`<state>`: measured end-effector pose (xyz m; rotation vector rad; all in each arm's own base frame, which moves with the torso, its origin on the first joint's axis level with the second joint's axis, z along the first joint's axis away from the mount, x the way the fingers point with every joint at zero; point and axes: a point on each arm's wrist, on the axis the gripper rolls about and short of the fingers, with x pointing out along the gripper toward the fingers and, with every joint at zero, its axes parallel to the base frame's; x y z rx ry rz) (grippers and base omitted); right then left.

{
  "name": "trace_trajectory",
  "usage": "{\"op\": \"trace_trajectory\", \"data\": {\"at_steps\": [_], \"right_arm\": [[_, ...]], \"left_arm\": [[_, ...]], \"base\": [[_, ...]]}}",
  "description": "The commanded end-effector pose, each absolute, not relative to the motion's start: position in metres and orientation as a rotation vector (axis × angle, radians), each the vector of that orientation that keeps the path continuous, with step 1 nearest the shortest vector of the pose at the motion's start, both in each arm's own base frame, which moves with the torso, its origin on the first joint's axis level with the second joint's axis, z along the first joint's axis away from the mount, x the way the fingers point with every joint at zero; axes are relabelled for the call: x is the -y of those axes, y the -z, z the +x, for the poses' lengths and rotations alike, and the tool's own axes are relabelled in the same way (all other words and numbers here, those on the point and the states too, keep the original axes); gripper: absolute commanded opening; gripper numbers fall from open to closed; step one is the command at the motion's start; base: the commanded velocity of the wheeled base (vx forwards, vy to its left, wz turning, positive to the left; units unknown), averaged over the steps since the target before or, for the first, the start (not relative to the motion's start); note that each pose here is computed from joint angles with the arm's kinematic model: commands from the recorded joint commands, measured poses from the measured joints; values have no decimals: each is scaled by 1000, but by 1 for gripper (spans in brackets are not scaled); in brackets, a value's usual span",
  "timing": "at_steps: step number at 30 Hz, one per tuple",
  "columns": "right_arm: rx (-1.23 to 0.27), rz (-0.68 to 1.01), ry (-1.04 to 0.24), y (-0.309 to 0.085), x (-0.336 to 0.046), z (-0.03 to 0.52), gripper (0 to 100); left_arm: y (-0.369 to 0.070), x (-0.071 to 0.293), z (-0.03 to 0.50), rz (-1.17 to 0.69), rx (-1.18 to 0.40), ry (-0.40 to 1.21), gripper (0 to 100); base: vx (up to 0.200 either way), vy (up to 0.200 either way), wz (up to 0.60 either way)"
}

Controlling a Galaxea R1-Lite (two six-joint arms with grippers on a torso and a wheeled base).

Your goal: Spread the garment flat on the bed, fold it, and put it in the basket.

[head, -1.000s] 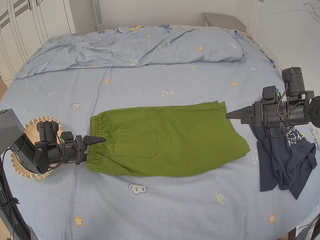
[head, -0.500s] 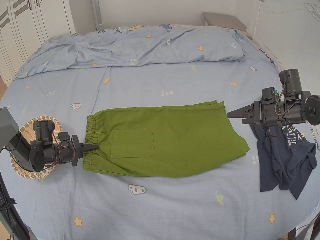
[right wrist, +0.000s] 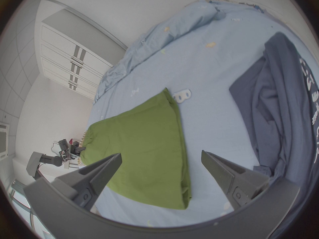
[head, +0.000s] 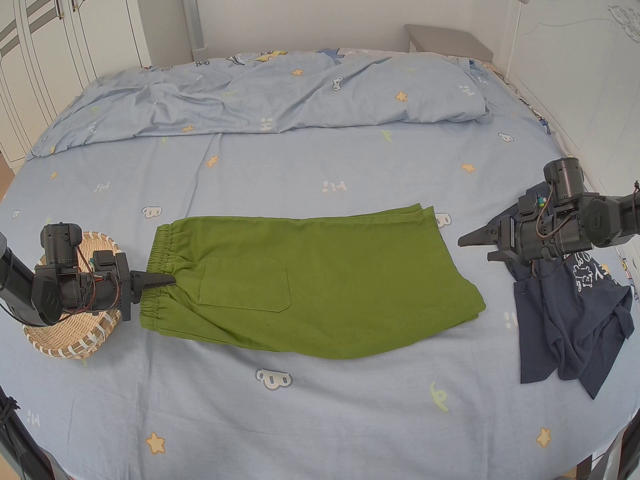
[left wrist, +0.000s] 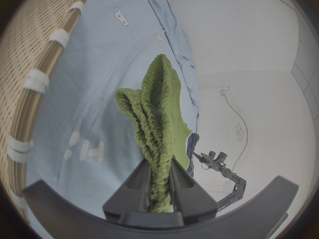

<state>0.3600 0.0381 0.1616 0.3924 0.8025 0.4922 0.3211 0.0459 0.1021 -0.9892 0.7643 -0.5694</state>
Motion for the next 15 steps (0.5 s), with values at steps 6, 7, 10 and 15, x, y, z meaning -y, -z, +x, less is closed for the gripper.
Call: {"op": "trace_trajectory", "data": {"at_steps": [6,7,10,15], "right_arm": [[-946,427,-512,-104,-39,386,100],[-969,448,-539,-105,-38,385,100],[-996,449,-541,-102,-37,388,100],[-1123,495,-642,-87,-36,390,100]], "left_arm": [[-105,-47,322,-980,-751,575,0],[-103,-48,323,-982,-754,570,0],[-103,-48,324,-982,-753,572,0],[-103,-47,324,-983,-757,574,0]], "base": [[0,0,0],[0,0,0],[0,0,0],[0,0,0]]}}
